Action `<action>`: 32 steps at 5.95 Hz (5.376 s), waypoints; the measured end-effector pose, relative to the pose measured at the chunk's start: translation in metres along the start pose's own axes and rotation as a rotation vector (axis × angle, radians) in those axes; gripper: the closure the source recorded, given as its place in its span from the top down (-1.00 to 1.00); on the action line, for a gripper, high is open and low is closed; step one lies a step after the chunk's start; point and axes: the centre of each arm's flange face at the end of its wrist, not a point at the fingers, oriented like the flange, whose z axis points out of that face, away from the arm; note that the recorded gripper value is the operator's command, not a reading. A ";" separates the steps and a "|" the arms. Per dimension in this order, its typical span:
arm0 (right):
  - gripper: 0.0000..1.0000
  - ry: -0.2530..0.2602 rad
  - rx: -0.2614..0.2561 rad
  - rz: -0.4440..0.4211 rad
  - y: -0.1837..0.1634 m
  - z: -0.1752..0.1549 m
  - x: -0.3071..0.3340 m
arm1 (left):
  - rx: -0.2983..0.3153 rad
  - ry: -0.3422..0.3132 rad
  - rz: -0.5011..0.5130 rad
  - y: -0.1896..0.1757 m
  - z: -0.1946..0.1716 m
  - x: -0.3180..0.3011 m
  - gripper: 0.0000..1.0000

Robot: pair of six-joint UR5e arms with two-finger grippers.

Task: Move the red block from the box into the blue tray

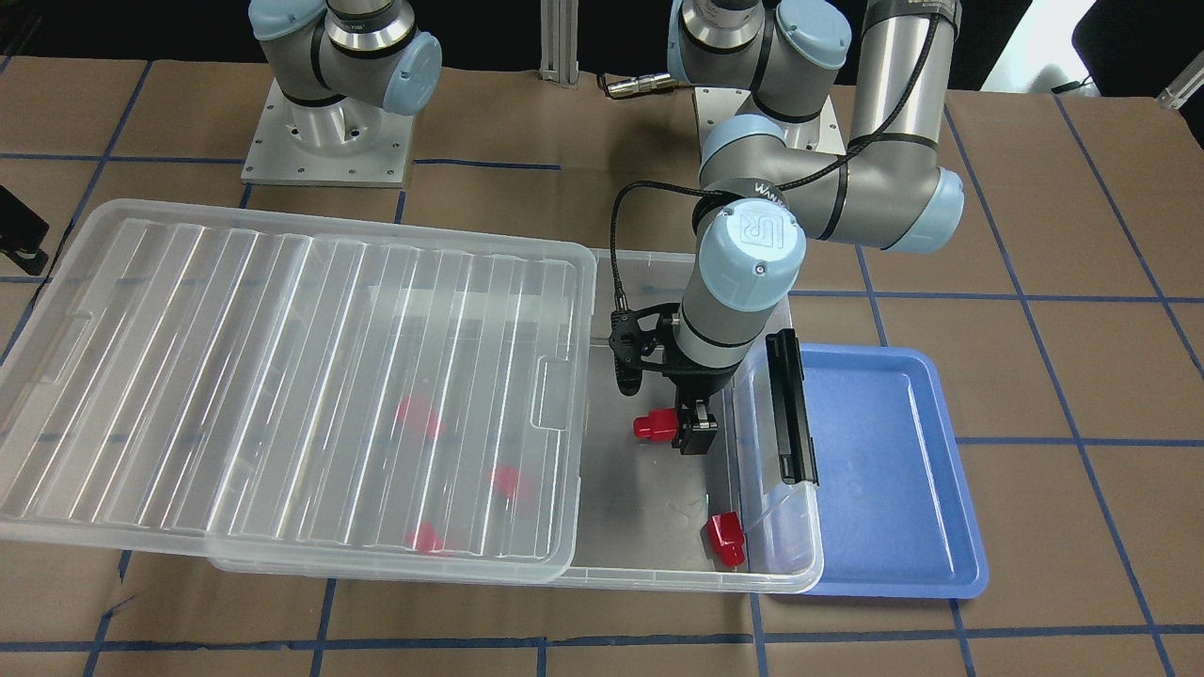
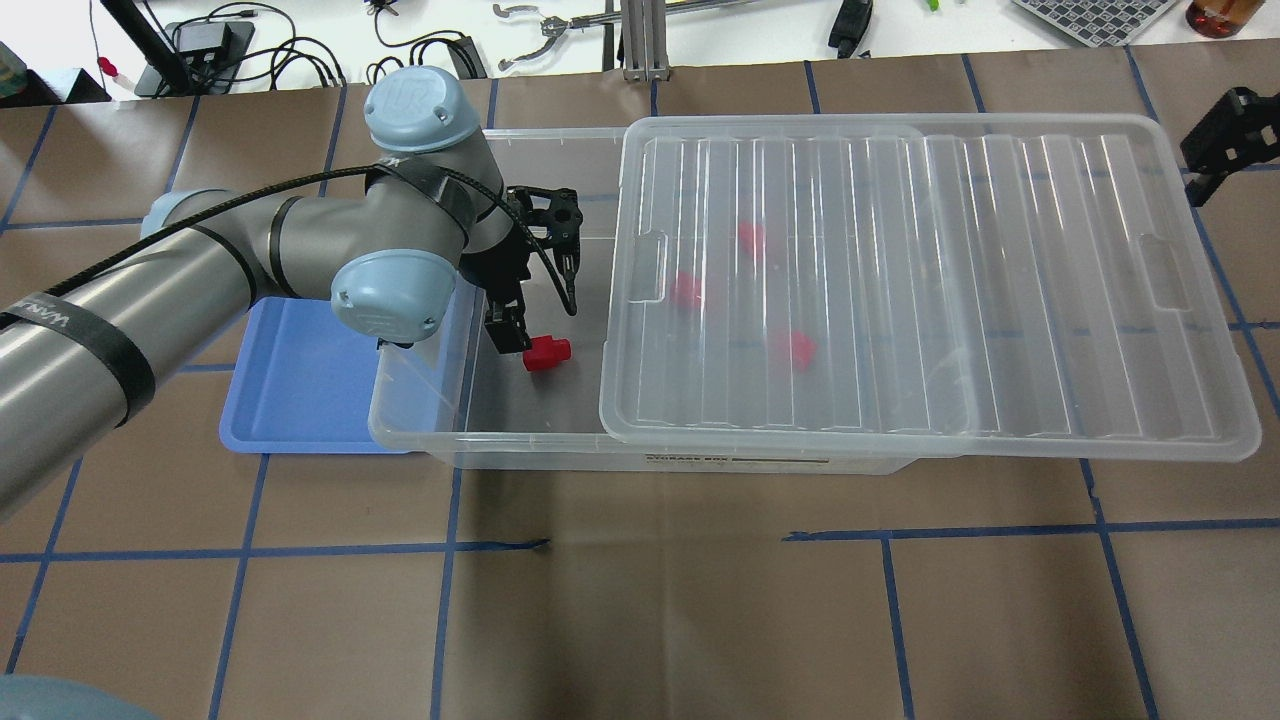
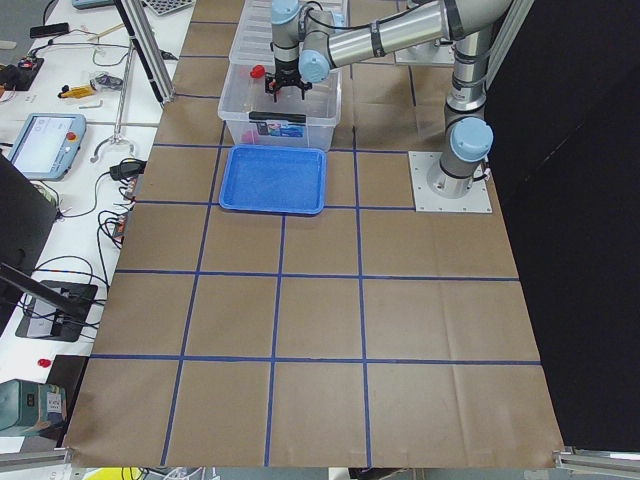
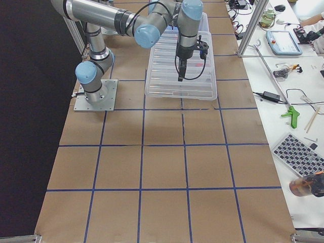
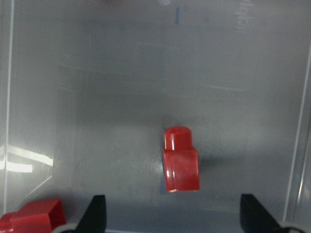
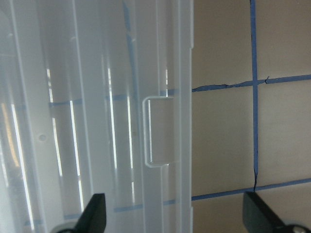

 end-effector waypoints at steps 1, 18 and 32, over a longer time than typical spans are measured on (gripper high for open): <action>1.00 0.000 -0.005 0.020 0.003 -0.017 -0.031 | 0.007 0.030 0.005 0.000 0.021 0.001 0.92; 1.00 -0.090 -0.008 0.021 0.030 -0.040 -0.122 | -0.011 -0.059 -0.086 0.183 -0.145 -0.044 -0.99; 1.00 -0.015 -0.137 0.121 0.002 0.158 0.121 | -0.022 0.121 -0.253 0.237 -0.085 -0.058 0.90</action>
